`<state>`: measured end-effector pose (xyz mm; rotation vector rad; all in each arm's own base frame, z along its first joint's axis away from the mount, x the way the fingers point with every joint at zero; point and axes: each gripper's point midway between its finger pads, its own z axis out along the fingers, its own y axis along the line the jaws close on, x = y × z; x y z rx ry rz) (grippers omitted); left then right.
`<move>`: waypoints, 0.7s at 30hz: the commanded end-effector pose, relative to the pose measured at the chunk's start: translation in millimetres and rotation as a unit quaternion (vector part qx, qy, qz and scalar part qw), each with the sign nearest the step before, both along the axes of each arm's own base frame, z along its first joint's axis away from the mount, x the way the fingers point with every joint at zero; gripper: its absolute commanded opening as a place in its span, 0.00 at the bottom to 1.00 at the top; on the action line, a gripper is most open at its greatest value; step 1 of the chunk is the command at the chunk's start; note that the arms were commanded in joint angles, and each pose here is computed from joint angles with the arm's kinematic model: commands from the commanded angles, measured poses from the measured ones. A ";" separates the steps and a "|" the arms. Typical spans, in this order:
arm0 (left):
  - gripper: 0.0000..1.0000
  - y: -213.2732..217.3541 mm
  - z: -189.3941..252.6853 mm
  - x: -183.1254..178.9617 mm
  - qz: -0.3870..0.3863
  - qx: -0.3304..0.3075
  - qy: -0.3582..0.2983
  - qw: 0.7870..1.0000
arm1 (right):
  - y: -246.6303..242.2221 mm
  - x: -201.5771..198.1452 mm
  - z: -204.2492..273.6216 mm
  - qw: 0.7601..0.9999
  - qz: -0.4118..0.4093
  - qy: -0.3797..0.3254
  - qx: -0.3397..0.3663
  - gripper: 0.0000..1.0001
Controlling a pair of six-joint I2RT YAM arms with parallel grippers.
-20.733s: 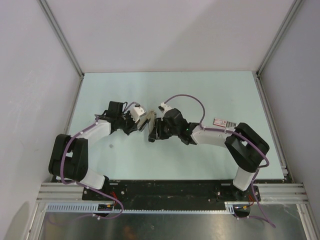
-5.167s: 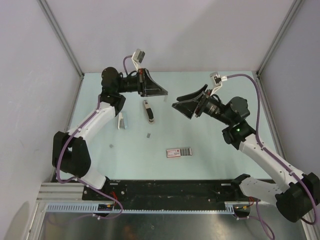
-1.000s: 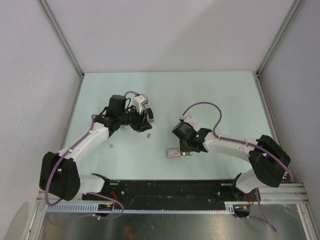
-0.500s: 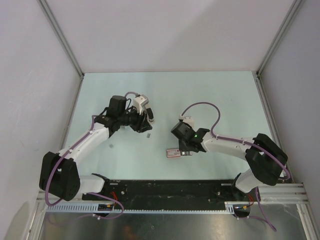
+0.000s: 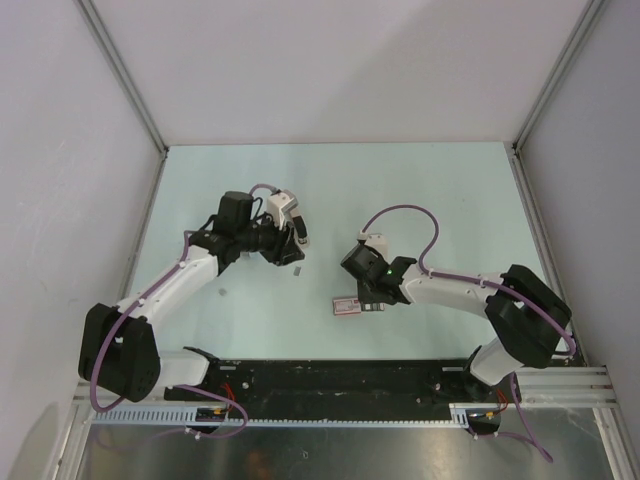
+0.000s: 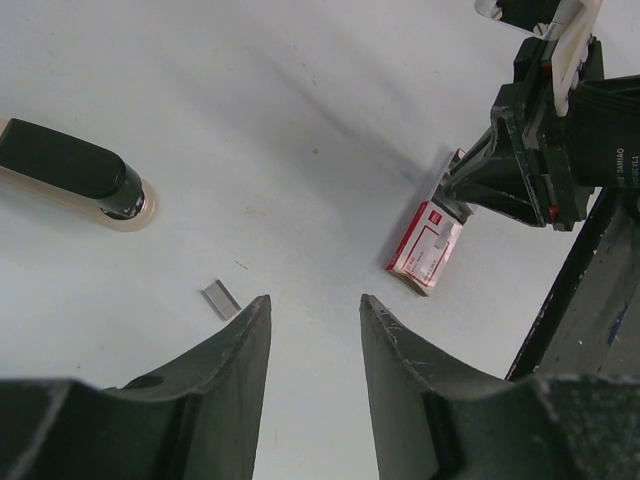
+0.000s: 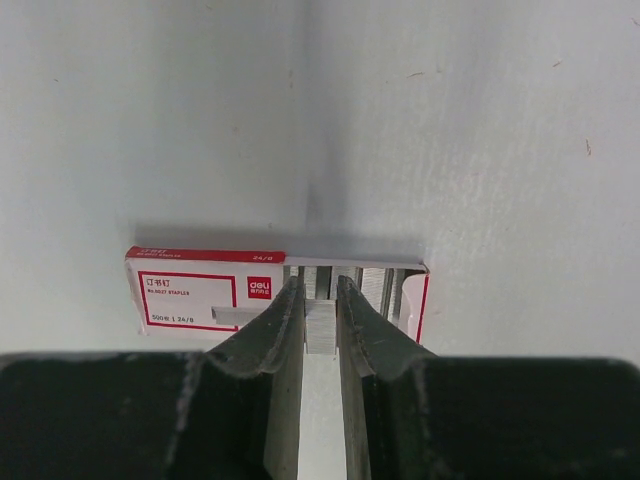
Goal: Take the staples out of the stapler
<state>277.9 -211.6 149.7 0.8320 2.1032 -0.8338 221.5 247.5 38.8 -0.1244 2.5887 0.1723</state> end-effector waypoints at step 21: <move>0.45 -4.2 11.1 -8.4 -0.036 -0.008 -0.035 0.999 | 5.4 8.4 0.7 1.000 -0.007 -0.019 -0.002 0.16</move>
